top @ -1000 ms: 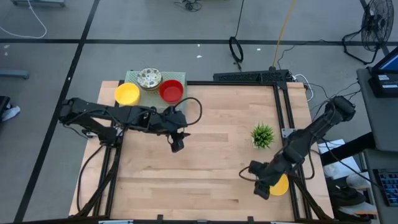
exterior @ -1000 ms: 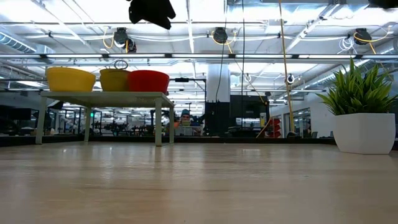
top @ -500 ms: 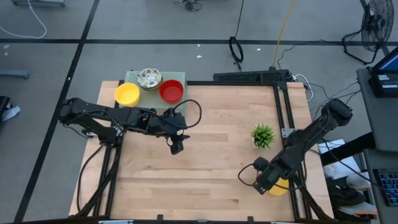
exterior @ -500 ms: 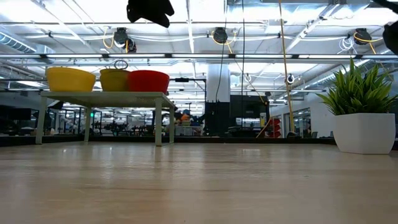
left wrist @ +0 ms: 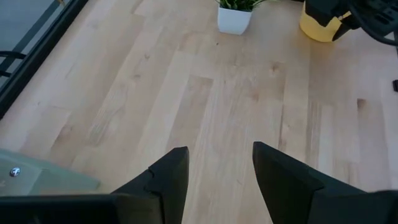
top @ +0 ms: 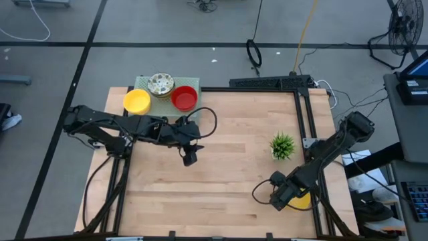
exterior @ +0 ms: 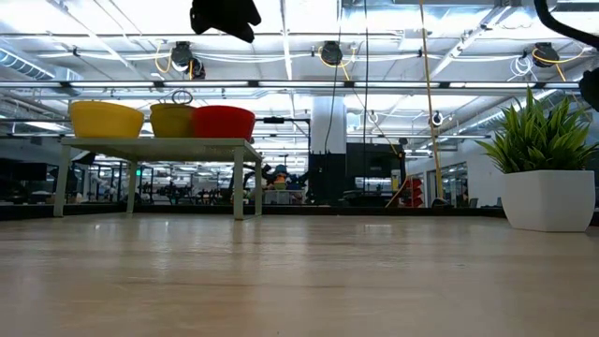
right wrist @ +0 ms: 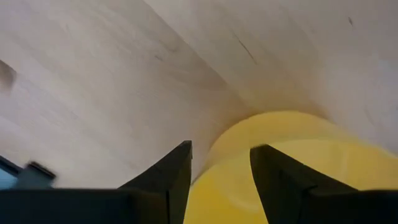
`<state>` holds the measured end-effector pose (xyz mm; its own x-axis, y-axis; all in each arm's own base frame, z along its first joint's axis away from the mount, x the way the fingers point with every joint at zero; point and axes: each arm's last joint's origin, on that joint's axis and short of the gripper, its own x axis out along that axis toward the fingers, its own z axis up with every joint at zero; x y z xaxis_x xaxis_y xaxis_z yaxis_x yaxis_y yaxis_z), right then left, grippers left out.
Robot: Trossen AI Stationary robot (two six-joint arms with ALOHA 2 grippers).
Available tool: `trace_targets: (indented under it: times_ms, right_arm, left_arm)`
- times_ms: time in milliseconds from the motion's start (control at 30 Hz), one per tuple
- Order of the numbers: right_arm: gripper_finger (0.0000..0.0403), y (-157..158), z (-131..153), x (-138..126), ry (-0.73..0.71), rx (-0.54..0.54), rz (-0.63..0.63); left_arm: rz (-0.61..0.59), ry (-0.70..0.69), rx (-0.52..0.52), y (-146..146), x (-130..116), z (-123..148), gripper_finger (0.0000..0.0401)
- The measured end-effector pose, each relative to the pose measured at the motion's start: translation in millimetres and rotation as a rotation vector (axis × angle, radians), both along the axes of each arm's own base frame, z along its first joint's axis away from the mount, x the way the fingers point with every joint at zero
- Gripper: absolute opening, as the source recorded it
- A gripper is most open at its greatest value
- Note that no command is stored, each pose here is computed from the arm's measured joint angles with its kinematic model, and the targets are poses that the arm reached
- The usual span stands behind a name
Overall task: Pick & Place Mini bowls
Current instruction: Stack the yellow bowl on the yellow bowl on the shelf
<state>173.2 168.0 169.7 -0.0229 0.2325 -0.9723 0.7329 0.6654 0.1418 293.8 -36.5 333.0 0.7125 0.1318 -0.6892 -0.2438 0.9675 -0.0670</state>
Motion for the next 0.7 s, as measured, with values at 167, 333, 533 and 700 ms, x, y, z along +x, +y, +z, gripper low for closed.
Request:
trace_targets:
  times_ms: [167,333,533,700]
  right_arm:
    - [0.0131,1.3,-4.5,1.4,-0.007,-0.007,0.074]
    - [0.0081,4.3,-4.0,4.6,-0.05,0.022,0.107]
    - [0.0011,9.1,-1.4,13.9,-0.18,0.068,0.199]
    - [0.002,10.6,4.1,32.3,-0.44,0.029,0.351]
  left_arm:
    - [0.0,0.0,0.0,0.0,0.0,0.0,0.0182]
    - [0.0,0.0,0.0,0.0,0.0,0.0,0.0182]
    - [-0.004,0.0,0.004,0.0,0.0,0.0,0.0182]
    - [-0.055,0.009,0.057,0.0,0.1,0.0,0.0182]
